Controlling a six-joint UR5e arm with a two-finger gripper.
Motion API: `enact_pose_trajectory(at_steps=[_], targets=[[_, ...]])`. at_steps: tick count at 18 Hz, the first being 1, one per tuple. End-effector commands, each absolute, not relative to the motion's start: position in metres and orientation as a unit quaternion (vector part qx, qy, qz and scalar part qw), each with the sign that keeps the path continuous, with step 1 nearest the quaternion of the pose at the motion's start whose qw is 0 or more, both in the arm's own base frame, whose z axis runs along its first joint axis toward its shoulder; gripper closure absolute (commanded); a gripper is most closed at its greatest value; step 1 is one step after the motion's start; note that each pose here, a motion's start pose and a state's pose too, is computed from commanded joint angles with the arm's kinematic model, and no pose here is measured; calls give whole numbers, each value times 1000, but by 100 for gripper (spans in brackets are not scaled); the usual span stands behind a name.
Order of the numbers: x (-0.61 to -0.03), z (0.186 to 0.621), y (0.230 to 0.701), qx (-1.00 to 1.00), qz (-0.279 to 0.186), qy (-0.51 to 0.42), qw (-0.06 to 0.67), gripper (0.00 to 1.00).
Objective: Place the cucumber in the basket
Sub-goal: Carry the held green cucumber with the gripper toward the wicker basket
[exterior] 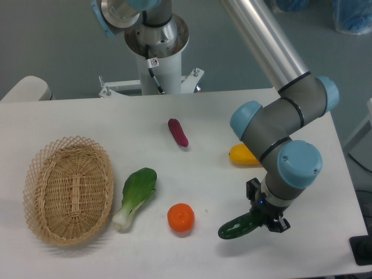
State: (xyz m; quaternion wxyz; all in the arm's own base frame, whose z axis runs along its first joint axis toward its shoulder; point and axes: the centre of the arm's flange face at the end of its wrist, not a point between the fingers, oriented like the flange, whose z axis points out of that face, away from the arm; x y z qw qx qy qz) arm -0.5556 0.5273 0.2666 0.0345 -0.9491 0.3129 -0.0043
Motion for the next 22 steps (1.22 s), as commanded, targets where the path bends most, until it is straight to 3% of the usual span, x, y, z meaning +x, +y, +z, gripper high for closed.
enact_pose_trajectory(at_steps=[11,22], targets=[[-510,273,559,-958,-7,287,23,80],[-383,282,587,-956,-37,291,19,80]])
